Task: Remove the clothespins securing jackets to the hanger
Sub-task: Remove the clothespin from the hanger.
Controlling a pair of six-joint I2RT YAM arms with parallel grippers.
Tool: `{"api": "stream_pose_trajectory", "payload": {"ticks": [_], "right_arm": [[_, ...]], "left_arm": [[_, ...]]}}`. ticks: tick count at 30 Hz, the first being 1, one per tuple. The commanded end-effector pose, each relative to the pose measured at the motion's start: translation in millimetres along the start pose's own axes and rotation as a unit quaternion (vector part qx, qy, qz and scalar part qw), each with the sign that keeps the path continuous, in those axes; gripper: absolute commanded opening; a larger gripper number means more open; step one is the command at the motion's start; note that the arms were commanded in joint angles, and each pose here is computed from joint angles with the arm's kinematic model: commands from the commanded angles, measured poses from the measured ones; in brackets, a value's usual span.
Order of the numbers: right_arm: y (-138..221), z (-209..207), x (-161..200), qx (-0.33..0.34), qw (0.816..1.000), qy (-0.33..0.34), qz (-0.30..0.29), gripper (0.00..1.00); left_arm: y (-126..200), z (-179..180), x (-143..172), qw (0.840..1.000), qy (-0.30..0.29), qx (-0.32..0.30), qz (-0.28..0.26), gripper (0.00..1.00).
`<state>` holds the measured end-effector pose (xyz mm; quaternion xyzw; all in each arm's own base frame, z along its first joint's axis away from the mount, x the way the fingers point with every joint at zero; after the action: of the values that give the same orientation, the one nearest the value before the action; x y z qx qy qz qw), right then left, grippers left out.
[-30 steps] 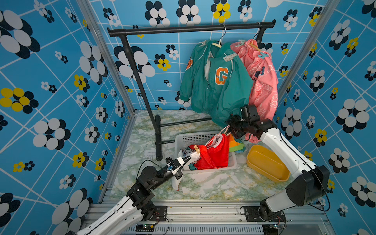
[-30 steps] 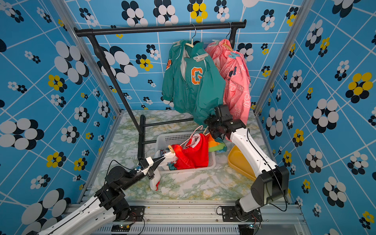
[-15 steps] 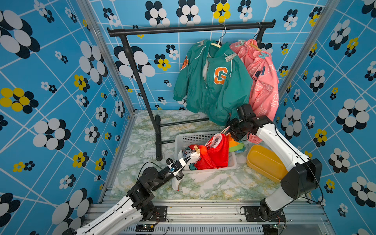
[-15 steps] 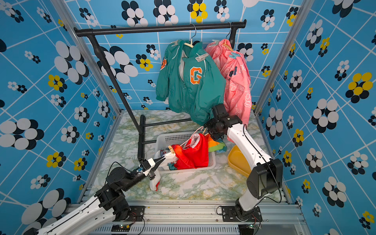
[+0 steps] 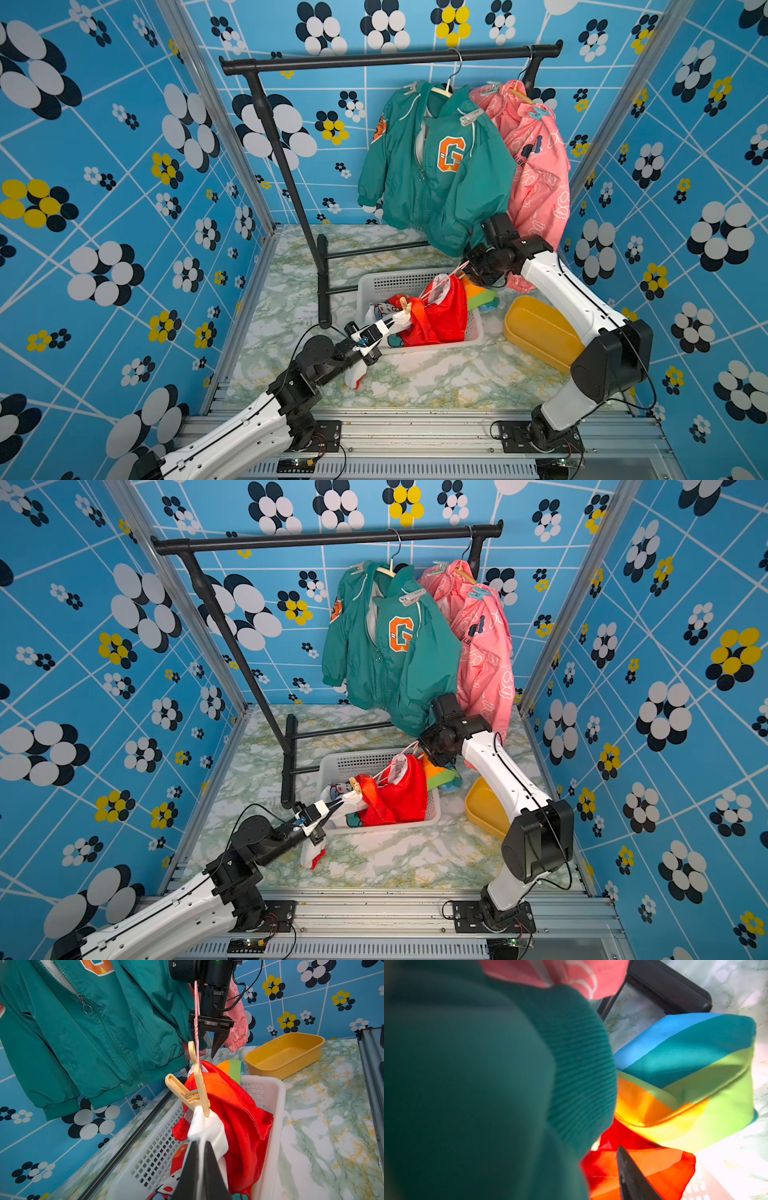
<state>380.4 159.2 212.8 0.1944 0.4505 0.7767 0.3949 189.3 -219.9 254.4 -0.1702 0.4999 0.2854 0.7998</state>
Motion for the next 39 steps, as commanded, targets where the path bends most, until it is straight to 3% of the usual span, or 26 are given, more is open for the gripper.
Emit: {"api": "stream_pose_trajectory", "payload": {"ticks": [1, 27, 39], "right_arm": [[4, 0, -3, 0.007, 1.0, -0.008, -0.007, 0.46], [10, 11, -6, -0.019, 1.0, -0.01, -0.023, 0.41], [22, 11, -6, -0.033, 0.999, -0.017, -0.033, 0.4]], "left_arm": [[2, 12, -18, 0.999, -0.014, -0.027, -0.027, 0.0], [8, 17, -14, 0.999, -0.015, -0.046, -0.019, 0.0], [8, 9, -16, 0.999, -0.011, -0.025, -0.029, 0.0]]}}
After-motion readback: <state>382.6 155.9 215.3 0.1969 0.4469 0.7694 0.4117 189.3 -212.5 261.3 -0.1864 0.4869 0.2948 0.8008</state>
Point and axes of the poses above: each gripper's point midway between its finger pads, its own y axis back along the fingers, its own z axis along the line the jaws close on, x = y × z, the point moved 1 cm from there along y, back along the fingers, and after that the axes turned 5 degrees about -y, right-handed, at the moved point
